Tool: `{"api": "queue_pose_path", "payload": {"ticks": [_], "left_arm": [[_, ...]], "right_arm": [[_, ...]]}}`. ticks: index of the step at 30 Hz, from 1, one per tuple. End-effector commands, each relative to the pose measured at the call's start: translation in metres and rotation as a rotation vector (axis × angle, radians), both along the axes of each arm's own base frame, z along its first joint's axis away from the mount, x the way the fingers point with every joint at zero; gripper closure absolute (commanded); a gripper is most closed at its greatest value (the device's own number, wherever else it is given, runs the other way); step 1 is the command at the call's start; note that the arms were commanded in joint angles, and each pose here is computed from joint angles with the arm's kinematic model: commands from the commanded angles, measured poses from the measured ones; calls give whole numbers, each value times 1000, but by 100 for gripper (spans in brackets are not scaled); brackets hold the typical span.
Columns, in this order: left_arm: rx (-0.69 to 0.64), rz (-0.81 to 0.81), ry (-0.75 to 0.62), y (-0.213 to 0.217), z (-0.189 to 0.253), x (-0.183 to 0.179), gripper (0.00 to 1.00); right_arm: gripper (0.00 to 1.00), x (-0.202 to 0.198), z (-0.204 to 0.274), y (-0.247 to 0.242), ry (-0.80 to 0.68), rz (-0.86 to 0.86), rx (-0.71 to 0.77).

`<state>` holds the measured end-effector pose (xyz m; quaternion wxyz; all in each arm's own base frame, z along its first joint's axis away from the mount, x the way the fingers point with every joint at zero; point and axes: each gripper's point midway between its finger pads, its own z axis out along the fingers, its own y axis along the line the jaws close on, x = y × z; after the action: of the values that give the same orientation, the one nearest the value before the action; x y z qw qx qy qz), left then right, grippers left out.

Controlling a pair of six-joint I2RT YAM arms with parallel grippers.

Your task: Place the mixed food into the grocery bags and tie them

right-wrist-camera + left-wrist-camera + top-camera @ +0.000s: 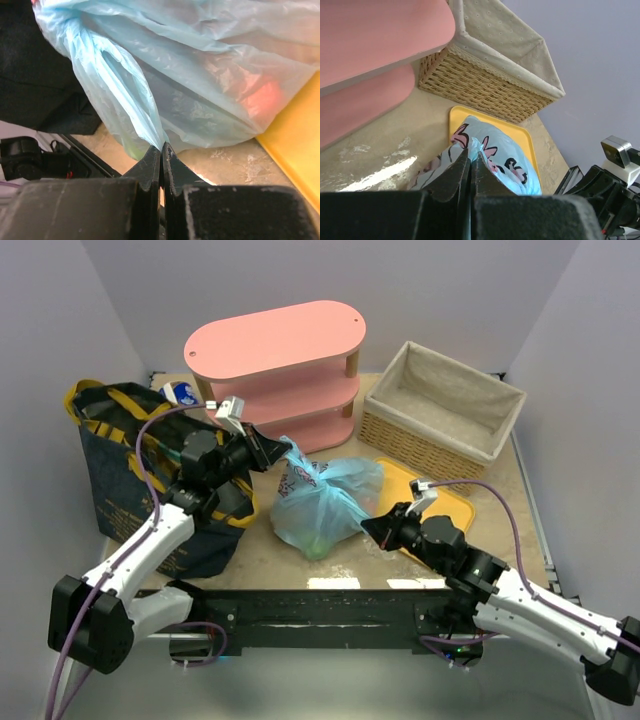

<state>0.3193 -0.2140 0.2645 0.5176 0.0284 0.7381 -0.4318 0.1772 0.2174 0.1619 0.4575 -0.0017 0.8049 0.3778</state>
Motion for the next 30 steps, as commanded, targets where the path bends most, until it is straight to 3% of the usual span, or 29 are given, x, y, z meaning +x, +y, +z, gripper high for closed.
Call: {"api": "queue_pose_path", "payload": {"ticks": [1,10,30], "left_arm": [[-55,330,-230,78,63,45,100],[-15,377,-160,102,31,50,100],[59,530,-150,158,37,62,100]], "right_arm": [[100,-11,-66,-49,150,-135,-225],[100,-6,-66,-62,167,-225,-220],[100,0,-53,-84,136,-359,-143]]}}
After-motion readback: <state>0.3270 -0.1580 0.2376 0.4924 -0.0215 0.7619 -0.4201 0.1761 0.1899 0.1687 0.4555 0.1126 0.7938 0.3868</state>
